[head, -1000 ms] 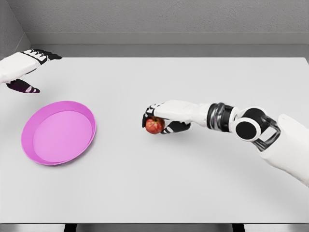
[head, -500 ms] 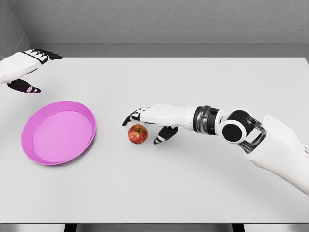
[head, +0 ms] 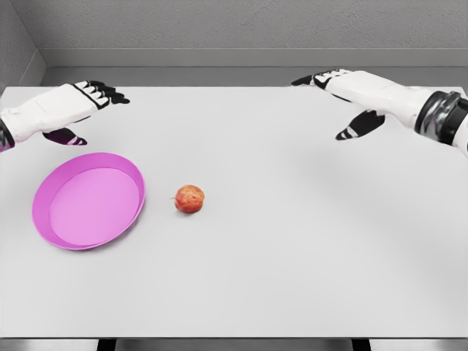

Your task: Put the apple on the plate with both arms

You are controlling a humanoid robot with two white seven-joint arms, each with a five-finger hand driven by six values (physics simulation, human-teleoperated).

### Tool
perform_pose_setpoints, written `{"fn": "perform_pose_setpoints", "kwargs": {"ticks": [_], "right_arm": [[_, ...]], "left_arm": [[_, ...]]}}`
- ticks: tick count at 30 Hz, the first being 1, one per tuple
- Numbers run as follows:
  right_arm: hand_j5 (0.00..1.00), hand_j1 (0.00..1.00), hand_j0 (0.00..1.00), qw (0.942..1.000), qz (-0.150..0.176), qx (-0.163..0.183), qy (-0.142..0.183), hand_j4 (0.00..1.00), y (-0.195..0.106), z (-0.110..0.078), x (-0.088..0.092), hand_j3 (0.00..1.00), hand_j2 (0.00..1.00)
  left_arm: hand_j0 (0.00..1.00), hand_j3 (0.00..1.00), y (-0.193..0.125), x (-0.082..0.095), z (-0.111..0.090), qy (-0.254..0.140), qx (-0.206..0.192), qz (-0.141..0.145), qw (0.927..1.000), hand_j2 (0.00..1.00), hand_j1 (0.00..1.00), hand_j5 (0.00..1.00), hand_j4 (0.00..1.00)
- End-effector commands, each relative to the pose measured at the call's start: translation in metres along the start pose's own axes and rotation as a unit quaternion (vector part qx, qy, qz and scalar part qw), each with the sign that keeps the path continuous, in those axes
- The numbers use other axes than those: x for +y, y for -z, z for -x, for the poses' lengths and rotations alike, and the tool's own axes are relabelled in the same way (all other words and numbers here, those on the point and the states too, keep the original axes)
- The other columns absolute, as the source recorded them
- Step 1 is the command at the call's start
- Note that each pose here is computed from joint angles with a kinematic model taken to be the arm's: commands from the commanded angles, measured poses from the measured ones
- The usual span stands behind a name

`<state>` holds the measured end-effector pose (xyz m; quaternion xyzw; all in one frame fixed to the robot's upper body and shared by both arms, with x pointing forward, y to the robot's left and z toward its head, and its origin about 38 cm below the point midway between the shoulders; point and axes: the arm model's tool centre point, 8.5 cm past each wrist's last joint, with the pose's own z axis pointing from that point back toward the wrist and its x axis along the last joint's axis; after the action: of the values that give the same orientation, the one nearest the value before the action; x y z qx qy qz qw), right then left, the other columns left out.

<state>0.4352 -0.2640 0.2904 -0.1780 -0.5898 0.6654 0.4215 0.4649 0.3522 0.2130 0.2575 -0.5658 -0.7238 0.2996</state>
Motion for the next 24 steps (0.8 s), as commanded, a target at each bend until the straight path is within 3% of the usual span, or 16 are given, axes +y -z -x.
{"fn": "perform_pose_setpoints", "kwargs": {"ticks": [1,3,4,5,8,11,16,18,21,24], "right_arm": [[1.00,1.00,1.00,0.9983,0.039,0.036,-0.025,1.00,-0.036,0.022,-0.037,1.00,1.00],[1.00,1.00,1.00,0.9981,0.043,0.029,-0.033,1.00,-0.041,0.031,-0.041,1.00,1.00],[1.00,1.00,1.00,0.9982,0.042,0.027,-0.033,1.00,-0.041,0.033,-0.040,1.00,1.00],[1.00,1.00,1.00,0.9982,0.040,0.029,-0.035,1.00,-0.043,0.034,-0.040,1.00,1.00],[1.00,1.00,1.00,0.9981,0.032,0.036,-0.039,1.00,-0.046,0.037,-0.038,1.00,1.00],[1.00,1.00,1.00,0.9993,0.007,0.017,-0.034,1.00,-0.044,0.037,-0.011,1.00,1.00],[1.00,1.00,1.00,0.9985,-0.001,0.029,-0.046,1.00,-0.056,0.044,-0.013,1.00,1.00],[1.00,1.00,1.00,0.9983,-0.009,0.029,-0.050,1.00,-0.060,0.043,-0.009,1.00,1.00],[1.00,1.00,1.00,0.9982,-0.012,0.033,-0.049,1.00,-0.061,0.045,-0.007,1.00,1.00],[1.00,1.00,1.00,0.9983,-0.023,0.033,-0.041,1.00,-0.061,0.046,0.004,1.00,1.00]], "left_arm": [[1.00,1.00,0.018,0.006,-0.038,0.035,-0.058,0.002,0.9977,1.00,1.00,1.00,1.00],[1.00,1.00,0.028,0.006,-0.062,0.049,-0.096,0.017,0.9941,1.00,1.00,1.00,1.00],[1.00,1.00,0.033,0.008,-0.069,0.057,-0.105,0.039,0.9921,1.00,1.00,1.00,1.00],[1.00,1.00,0.040,0.010,-0.077,0.069,-0.115,0.080,0.9877,1.00,1.00,1.00,1.00],[1.00,1.00,0.050,0.010,-0.093,0.076,-0.137,0.088,0.9837,1.00,1.00,1.00,1.00],[1.00,1.00,0.064,0.013,-0.114,0.087,-0.168,0.090,0.9777,1.00,1.00,1.00,1.00],[1.00,1.00,0.072,0.011,-0.134,0.091,-0.198,0.091,0.9716,1.00,1.00,1.00,1.00],[1.00,1.00,0.082,0.007,-0.149,0.100,-0.221,0.100,0.9651,1.00,1.00,1.00,1.00],[1.00,1.00,0.085,0.002,-0.154,0.103,-0.227,0.109,0.9622,1.00,1.00,1.00,1.00],[1.00,1.00,0.084,-0.008,-0.155,0.112,-0.228,0.141,0.9569,1.00,1.00,1.00,1.00]]}}
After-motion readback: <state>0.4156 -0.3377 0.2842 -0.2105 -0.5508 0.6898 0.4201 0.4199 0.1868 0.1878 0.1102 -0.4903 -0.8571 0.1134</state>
